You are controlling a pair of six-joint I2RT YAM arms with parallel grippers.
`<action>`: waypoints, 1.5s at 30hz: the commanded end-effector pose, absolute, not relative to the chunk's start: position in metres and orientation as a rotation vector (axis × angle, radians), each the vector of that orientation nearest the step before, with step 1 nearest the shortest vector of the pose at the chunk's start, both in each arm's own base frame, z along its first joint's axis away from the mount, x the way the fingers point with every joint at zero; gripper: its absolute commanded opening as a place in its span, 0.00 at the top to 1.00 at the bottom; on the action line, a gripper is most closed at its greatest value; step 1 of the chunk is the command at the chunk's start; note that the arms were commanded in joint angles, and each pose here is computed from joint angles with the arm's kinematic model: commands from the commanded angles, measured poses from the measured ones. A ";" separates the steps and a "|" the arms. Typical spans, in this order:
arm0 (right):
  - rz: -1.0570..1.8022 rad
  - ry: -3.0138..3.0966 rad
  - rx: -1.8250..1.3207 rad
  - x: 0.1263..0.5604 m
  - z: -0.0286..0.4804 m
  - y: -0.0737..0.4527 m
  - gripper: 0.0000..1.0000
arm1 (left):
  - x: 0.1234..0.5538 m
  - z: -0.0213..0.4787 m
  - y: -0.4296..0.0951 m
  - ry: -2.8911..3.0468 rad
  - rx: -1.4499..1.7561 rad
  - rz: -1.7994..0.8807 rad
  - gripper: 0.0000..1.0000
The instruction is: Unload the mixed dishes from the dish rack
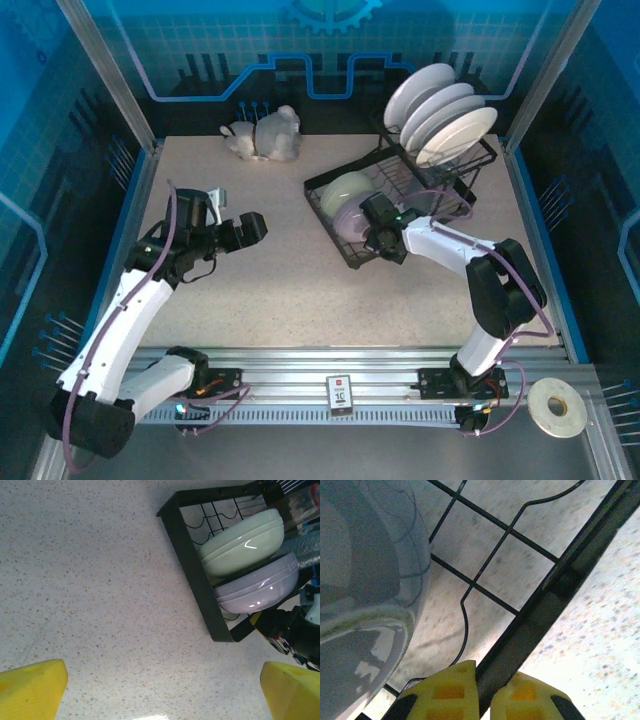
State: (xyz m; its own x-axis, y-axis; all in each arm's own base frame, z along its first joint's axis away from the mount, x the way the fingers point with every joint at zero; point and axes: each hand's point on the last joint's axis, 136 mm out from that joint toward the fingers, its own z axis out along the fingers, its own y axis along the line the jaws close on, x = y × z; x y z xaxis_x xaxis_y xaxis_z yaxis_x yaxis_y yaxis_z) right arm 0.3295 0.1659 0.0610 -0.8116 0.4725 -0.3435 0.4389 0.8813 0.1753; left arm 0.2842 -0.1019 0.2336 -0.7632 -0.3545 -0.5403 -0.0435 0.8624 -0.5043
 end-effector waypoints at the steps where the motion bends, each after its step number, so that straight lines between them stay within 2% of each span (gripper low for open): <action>1: 0.198 2.961 0.036 0.254 0.023 0.221 1.00 | 0.290 0.235 -0.103 2.388 -0.180 -0.571 0.01; 6: 0.271 2.941 -0.163 0.234 0.024 0.235 1.00 | 0.302 0.226 -0.103 2.423 -0.096 -0.510 0.02; 13: 0.297 2.928 -0.234 0.221 0.023 0.226 1.00 | 0.323 0.200 -0.100 2.483 -0.030 -0.402 0.08; 32: 0.322 2.908 -0.132 0.215 0.020 0.188 1.00 | 0.349 0.114 -0.092 2.691 -0.131 -0.260 0.28; 38: 0.344 2.893 -0.083 0.221 0.022 0.180 1.00 | 0.356 0.095 -0.098 2.739 -0.146 -0.275 0.41; 45: 0.385 2.864 0.015 0.230 0.028 0.162 1.00 | 0.345 0.075 -0.121 2.790 -0.126 -0.329 0.58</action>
